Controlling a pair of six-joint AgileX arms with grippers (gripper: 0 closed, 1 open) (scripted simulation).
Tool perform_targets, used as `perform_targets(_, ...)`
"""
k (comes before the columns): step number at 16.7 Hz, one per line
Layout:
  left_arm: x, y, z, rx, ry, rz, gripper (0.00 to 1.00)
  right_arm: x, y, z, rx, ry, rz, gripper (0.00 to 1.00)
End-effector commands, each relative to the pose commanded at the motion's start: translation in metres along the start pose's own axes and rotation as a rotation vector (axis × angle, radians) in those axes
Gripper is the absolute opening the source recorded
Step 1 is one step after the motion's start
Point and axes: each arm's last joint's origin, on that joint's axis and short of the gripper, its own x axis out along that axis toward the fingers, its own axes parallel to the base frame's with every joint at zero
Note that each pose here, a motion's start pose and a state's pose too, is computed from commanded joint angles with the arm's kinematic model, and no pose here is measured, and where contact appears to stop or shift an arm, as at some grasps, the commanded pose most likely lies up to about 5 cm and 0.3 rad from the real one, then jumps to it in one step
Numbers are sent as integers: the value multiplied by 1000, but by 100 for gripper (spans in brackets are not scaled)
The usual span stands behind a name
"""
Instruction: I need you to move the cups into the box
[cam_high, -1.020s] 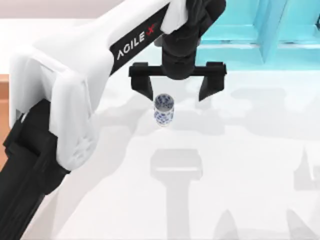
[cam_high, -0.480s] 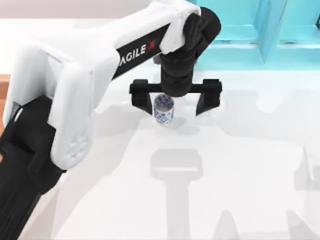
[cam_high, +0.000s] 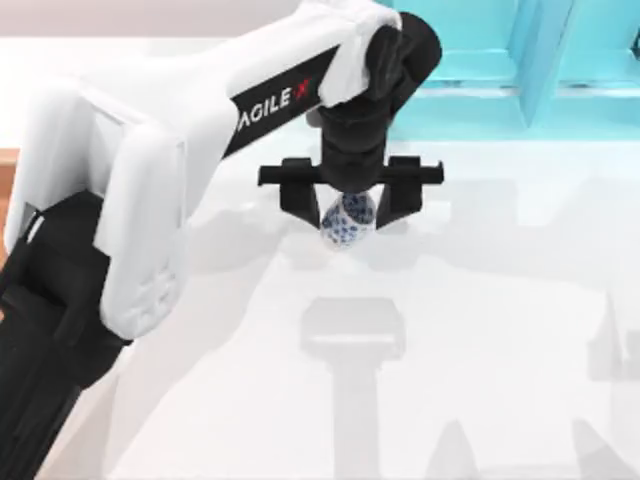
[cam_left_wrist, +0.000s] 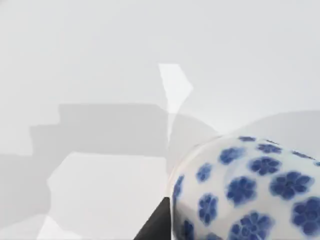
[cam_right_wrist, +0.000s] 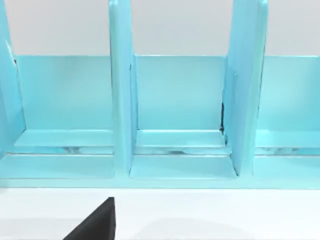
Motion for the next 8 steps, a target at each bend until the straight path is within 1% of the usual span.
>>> perform_targets(6,0,0,0,0,0,0,2,0,0,0,0,0,0,100)
perform_targets(7,0,0,0,0,0,0,0,0,0,0,0,0,0,100)
perform_targets(8,0,0,0,0,0,0,0,0,0,0,0,0,0,100)
